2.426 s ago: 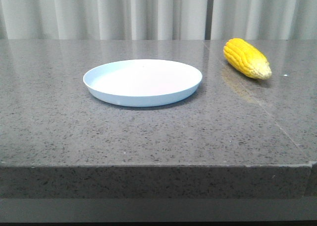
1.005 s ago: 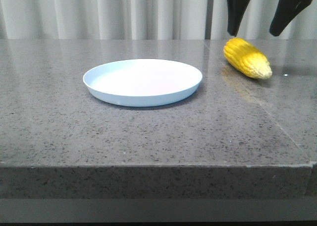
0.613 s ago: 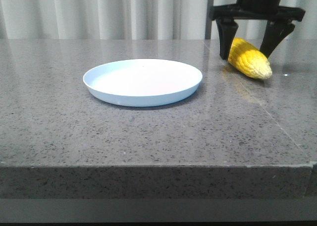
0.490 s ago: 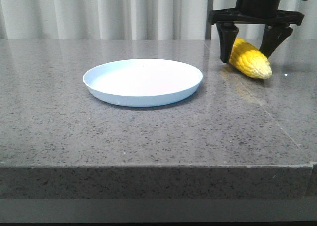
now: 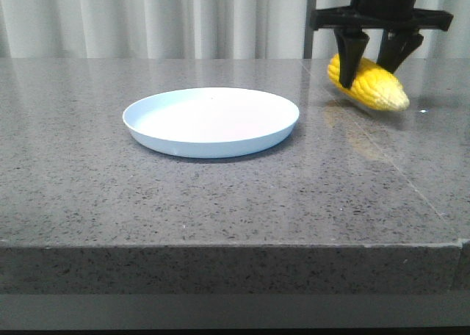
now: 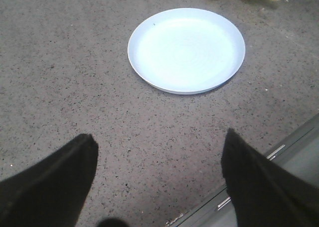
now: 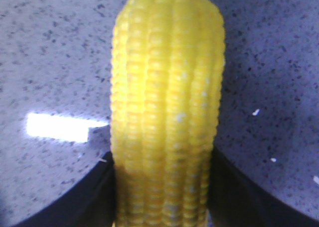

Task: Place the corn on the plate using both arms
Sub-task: 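Lift the corn cob and carry it over the plate with the right gripper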

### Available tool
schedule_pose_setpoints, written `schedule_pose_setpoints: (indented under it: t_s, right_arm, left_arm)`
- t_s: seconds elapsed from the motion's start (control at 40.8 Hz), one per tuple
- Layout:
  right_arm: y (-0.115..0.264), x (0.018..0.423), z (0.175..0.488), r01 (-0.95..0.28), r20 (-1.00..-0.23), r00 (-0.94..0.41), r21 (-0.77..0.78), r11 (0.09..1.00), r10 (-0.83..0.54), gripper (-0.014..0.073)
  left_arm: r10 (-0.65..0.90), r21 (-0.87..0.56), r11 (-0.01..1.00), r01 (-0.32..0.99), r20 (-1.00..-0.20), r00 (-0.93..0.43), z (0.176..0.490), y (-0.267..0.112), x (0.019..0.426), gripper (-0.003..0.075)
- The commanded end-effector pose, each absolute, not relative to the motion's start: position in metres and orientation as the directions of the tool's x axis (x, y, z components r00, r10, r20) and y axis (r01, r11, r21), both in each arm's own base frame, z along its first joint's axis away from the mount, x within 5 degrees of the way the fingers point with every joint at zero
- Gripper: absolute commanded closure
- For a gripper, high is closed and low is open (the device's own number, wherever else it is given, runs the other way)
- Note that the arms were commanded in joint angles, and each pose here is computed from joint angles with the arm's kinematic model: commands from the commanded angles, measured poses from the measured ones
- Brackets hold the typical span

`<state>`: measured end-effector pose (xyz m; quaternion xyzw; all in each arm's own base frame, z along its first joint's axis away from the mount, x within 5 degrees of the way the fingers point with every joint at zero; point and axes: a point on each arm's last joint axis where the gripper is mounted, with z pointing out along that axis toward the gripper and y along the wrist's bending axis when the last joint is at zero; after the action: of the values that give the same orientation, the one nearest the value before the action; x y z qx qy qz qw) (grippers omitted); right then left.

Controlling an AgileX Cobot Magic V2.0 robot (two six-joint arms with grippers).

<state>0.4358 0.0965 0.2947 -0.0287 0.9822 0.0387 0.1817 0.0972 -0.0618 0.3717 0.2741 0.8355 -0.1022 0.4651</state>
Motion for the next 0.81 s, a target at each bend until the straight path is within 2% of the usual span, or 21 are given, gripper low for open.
schedule_pose_setpoints:
  t_s: [0.0, 0.196, 0.392, 0.588, 0.784]
  right_arm:
    - [0.105, 0.412, 0.361, -0.127, -0.534, -0.843, 0.086, 0.988, -0.062, 0.0338]
    - [0.152, 0.372, 0.402, -0.278, -0.63, -0.761, 0.1, 0.956, -0.155, 0.0338]
    - [0.205, 0.345, 0.411, -0.397, -0.679, -0.704, 0.13, 0.908, -0.21, 0.0338]
    - [0.229, 0.352, 0.394, -0.313, -0.654, -0.752, 0.244, 0.918, -0.083, 0.0338]
    - [0.241, 0.37, 0.359, -0.227, -0.583, -0.812, 0.282, 0.932, -0.022, 0.0338]
  left_arm:
    - [0.314, 0.078, 0.829, 0.554, -0.884, -0.345, 0.386, -0.064, 0.098, 0.021]
    - [0.314, 0.078, 0.829, 0.554, -0.884, -0.345, 0.386, -0.064, 0.098, 0.021]
    - [0.314, 0.078, 0.829, 0.554, -0.884, -0.345, 0.386, -0.064, 0.098, 0.021]
    - [0.314, 0.078, 0.829, 0.554, -0.884, -0.345, 0.386, -0.064, 0.098, 0.021]
    - [0.314, 0.078, 0.829, 0.554, -0.884, -0.345, 0.386, -0.064, 0.098, 0.021]
